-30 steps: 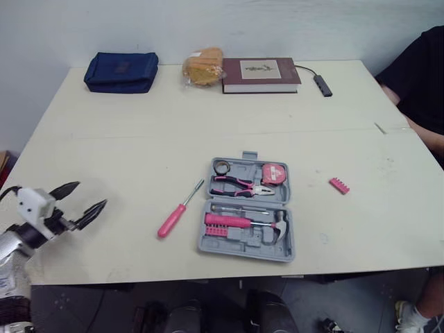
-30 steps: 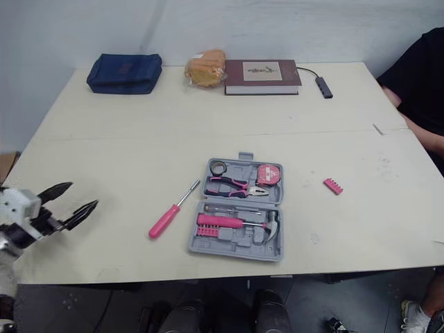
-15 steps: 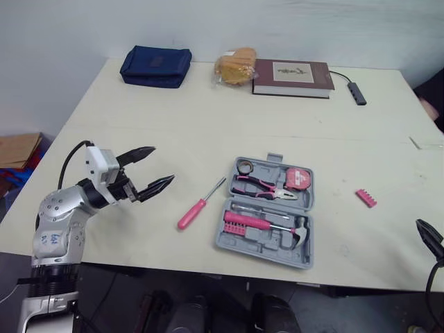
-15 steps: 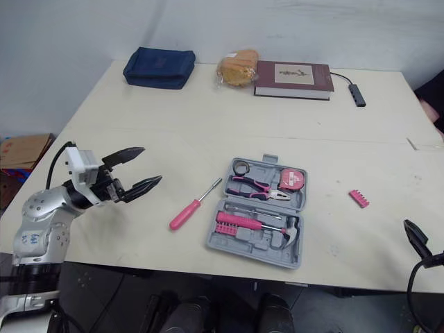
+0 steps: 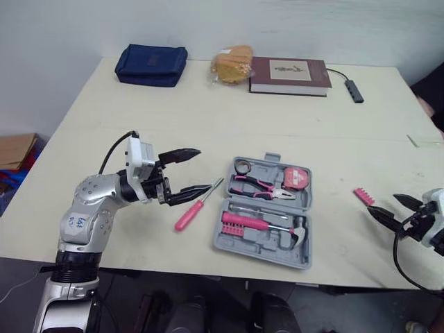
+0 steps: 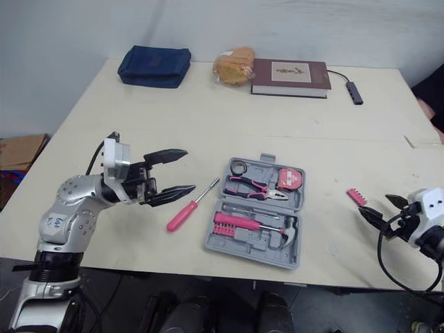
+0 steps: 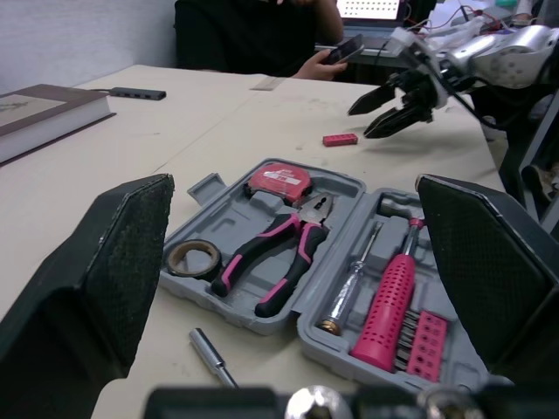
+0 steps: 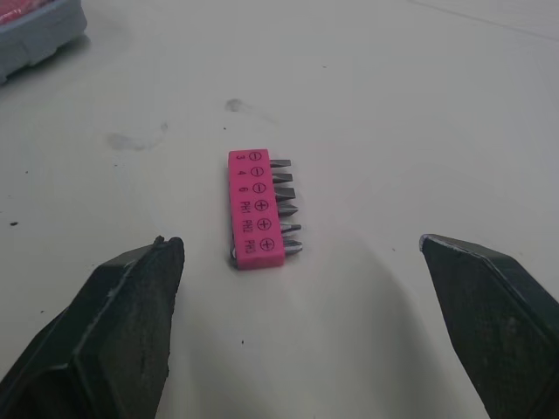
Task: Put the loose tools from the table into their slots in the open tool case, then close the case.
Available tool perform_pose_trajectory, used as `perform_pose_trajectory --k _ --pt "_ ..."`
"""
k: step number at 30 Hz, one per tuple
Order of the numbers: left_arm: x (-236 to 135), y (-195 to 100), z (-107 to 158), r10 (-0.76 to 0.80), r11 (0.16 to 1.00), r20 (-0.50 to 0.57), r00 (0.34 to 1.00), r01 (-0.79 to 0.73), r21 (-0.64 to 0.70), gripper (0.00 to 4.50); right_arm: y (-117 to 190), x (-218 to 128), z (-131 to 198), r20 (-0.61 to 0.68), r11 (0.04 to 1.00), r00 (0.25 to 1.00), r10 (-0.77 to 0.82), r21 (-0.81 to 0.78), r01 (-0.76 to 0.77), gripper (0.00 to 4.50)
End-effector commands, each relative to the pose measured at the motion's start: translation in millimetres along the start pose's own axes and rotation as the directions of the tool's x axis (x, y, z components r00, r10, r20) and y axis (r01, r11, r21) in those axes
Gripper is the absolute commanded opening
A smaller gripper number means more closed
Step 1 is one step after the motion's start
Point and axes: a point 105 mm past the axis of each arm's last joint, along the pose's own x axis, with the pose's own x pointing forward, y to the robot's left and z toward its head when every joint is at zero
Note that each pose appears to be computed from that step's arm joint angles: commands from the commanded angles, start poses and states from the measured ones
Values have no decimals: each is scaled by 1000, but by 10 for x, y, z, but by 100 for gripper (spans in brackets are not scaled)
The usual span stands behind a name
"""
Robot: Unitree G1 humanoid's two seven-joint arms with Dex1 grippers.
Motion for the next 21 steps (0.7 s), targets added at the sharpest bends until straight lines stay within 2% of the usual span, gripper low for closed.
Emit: perform_pose_trajectory --k 1,5,11,17,19,21 --pt "1 -60 74 -21 1000 23 1000 21 15 447 63 117 51 4 1000 1000 27 -11 -27 450" --pt "-13 -57 70 -19 1000 18 1000 19 12 447 120 178 35 -18 998 998 55 -3 -55 450" --pt "-4 -70 69 -25 1000 19 1000 25 7 447 61 163 11 -22 999 1000 17 40 -16 450" --pt "-10 -72 60 -38 999 13 999 38 4 447 88 173 -31 -40 994 997 61 93 -57 450" --pt "-8 -79 59 -48 999 10 999 48 4 450 94 184 -28 -45 993 996 71 92 -67 398" --pt "-9 -82 57 -54 999 8 998 54 3 450 91 192 -29 -49 994 996 71 91 -67 316"
